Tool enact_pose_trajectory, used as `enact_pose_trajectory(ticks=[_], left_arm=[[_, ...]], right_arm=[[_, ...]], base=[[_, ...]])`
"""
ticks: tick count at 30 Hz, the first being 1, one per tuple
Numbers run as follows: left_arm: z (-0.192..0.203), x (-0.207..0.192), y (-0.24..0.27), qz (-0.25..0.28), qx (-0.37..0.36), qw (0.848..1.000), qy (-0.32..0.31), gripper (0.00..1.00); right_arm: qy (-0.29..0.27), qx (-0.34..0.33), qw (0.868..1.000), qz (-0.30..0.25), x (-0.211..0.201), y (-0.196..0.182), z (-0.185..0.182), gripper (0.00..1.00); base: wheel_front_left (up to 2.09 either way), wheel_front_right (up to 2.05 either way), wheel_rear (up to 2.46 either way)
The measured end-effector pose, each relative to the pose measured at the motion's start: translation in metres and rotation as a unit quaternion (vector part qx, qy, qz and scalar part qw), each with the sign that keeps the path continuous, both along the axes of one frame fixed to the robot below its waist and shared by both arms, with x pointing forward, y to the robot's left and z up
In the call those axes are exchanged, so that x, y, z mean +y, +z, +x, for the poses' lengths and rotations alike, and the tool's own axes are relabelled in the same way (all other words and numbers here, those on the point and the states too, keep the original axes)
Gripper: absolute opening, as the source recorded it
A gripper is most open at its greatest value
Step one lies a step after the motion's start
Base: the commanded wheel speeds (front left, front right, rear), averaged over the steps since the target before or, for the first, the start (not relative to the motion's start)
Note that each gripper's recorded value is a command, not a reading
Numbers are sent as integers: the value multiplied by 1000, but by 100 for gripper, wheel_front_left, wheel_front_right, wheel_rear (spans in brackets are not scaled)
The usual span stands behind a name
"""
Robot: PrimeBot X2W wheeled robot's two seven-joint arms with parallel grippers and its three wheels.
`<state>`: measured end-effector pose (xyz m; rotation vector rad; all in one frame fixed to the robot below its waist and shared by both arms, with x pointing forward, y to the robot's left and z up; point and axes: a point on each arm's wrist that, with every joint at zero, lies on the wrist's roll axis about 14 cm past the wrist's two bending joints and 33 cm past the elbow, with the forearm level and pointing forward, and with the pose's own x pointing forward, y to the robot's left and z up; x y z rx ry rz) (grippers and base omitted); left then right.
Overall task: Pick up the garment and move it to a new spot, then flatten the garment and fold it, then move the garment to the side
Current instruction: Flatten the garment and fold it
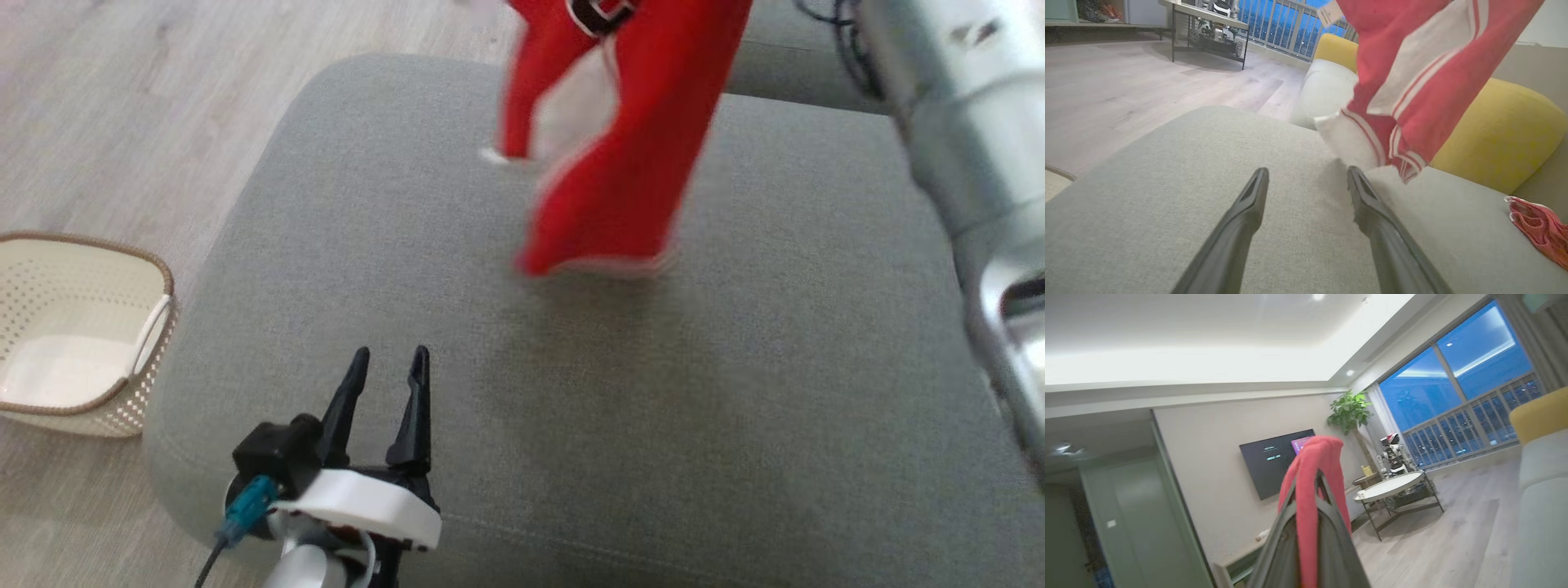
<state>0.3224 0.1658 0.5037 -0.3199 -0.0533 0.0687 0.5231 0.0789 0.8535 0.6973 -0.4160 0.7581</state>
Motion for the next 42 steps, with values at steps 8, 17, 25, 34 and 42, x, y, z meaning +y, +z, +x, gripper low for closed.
enact_pose_trajectory(ticks=[8, 17, 25, 34, 42], left_arm=[[7, 2, -10, -1, 18, 1000, 3, 100], [31, -9, -15, 1, 26, 999, -19, 100], [59, -26, -8, 8, 9, 999, -53, 100], [65, -32, 19, -3, -32, 998, -62, 100], [57, -40, 35, -4, -55, 996, -73, 100]], right_arm=[[-159, 169, 972, -23, -110, -125, 87, 0], [-302, 361, 880, -58, -264, -332, 64, 0], [-312, 380, 864, -107, -276, -366, 37, 100], [-286, 201, 928, -132, -233, -255, 35, 100], [-261, 124, 944, -158, -217, -243, -18, 100]], base=[[0, 0, 0], [0, 0, 0], [0, 0, 0], [0, 0, 0], [0, 0, 0]])
